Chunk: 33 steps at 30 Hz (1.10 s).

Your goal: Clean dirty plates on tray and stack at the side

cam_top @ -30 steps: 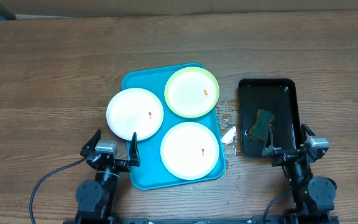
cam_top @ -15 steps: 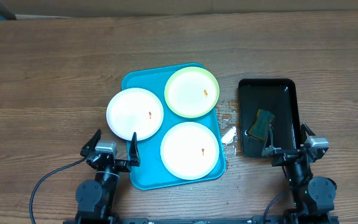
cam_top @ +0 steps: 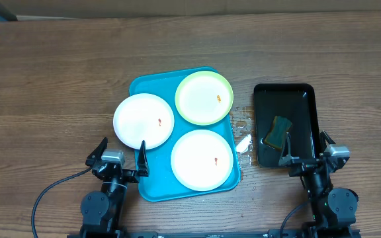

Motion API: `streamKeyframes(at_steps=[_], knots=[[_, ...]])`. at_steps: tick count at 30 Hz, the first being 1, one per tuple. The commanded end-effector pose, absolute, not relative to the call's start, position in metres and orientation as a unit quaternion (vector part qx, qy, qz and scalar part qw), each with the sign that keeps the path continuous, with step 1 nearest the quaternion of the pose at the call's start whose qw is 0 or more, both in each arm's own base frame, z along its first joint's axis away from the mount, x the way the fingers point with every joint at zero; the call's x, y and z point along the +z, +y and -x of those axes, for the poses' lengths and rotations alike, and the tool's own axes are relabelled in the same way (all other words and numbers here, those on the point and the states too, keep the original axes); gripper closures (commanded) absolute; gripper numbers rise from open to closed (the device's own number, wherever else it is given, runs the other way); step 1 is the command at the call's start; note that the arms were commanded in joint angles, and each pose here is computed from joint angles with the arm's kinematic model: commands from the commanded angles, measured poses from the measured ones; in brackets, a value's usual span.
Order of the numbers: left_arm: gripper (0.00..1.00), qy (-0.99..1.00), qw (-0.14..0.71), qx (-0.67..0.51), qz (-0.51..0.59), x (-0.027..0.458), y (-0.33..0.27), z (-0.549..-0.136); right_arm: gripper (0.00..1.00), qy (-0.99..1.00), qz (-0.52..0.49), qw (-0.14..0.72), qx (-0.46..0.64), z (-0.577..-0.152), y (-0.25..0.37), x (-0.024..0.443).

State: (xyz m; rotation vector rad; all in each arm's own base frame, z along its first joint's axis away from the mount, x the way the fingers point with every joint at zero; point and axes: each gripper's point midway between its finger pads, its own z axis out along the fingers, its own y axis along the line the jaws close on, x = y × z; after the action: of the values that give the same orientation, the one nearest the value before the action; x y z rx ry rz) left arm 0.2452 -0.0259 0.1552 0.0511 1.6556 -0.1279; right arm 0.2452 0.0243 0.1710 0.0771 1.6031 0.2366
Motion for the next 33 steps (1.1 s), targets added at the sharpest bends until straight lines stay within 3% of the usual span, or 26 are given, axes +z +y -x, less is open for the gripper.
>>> streamKeyframes(at_steps=[1,11,17,24,33], knots=[[0.0,0.736,0.674,-0.055,-0.014,0.154,-0.023,-0.245,0.0,0.716,-0.034,0.689,0.104,-0.245,0.024,0.169],[0.0,0.736,0.674,-0.067,-0.024,0.155,-0.028,-0.245,0.0,0.712,-0.078,0.676,0.175,-0.245,0.031,0.17],[0.0,0.724,0.66,-0.196,0.028,0.162,-0.049,-0.242,0.0,0.705,-0.051,0.66,0.255,-0.238,0.057,0.18],[0.0,0.641,0.726,-0.247,-0.043,0.236,-0.071,-0.226,0.0,0.692,-0.024,0.674,0.258,-0.221,0.061,0.243],[0.0,0.699,0.672,-0.242,-0.029,0.303,-0.07,-0.224,0.0,0.823,-0.041,0.517,0.231,-0.227,0.065,0.289]])
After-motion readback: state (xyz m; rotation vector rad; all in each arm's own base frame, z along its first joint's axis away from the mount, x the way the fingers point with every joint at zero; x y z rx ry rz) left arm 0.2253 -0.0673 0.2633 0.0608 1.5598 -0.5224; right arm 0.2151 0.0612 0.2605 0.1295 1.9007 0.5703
